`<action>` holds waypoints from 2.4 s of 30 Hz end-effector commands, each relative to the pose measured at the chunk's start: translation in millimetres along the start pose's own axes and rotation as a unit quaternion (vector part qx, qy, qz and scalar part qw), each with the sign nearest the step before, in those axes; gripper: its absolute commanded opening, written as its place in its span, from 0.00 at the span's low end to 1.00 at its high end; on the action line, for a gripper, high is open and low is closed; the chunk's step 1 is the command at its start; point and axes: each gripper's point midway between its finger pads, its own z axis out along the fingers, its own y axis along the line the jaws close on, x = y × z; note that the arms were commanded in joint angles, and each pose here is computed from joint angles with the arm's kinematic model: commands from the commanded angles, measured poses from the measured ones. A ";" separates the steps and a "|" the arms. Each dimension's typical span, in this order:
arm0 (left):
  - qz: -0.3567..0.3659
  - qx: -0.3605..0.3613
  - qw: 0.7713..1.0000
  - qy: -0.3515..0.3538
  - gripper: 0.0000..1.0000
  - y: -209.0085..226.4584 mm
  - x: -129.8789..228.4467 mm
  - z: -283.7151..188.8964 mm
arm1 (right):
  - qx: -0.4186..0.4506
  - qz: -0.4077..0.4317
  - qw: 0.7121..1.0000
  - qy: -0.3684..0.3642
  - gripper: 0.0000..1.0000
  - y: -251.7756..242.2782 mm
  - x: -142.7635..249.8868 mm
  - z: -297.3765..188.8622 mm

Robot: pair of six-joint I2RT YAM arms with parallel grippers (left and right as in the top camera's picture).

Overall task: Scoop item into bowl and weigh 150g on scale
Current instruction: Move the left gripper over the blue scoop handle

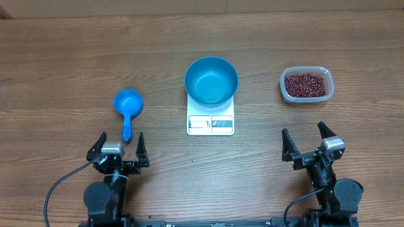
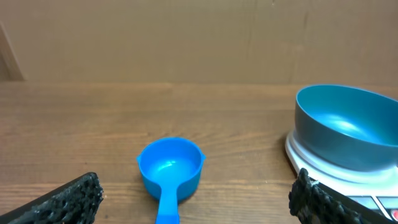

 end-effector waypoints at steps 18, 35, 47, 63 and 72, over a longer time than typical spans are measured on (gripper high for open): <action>0.009 -0.011 0.989 0.146 1.00 3.6 -66.9 14.2 | -0.002 -0.005 1.000 -0.003 1.00 0.9 1.4 0.2; 0.027 0.018 0.929 0.369 1.00 11.9 -94.5 110.0 | -0.002 -0.005 1.000 -0.003 1.00 0.9 1.4 0.2; 0.075 0.052 0.860 0.502 1.00 26.4 -66.1 143.3 | -0.002 -0.005 1.000 -0.003 1.00 0.9 1.4 0.2; 0.078 0.058 0.818 0.567 1.00 65.6 -3.2 159.1 | -0.002 -0.005 1.000 -0.003 1.00 0.9 1.4 0.2; 0.078 0.058 0.817 0.568 0.99 66.4 1.0 162.5 | -0.002 -0.005 1.000 -0.003 1.00 0.9 1.4 0.2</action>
